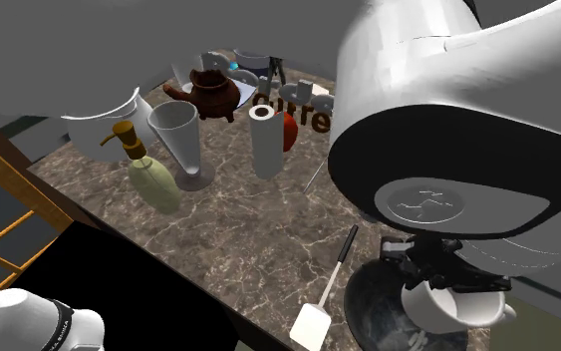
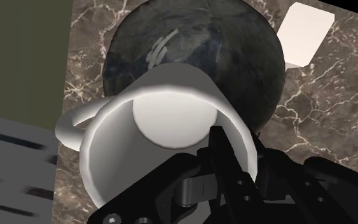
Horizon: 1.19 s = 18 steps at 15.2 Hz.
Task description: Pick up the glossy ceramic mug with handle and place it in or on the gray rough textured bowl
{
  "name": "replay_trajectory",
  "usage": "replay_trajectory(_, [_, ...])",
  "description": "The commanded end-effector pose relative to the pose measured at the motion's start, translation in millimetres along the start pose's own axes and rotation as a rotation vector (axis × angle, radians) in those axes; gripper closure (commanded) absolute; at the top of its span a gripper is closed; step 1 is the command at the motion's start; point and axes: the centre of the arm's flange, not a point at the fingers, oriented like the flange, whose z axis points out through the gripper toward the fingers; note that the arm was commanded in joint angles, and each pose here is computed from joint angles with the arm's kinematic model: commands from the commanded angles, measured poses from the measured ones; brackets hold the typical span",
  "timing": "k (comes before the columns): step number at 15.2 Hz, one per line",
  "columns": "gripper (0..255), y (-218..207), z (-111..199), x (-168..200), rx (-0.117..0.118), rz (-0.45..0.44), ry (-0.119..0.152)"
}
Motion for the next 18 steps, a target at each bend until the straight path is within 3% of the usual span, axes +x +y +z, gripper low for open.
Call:
replay_trajectory(1, [255, -1, 11, 0, -0.001, 0.0, 0.0])
replay_trajectory(9, [255, -3, 51, -4, -0.001, 0.0, 0.0])
replay_trajectory(17, [255, -3, 51, -4, -0.001, 0.0, 0.0])
replay_trajectory(18, [0, -3, 51, -4, -0.001, 0.0, 0.0])
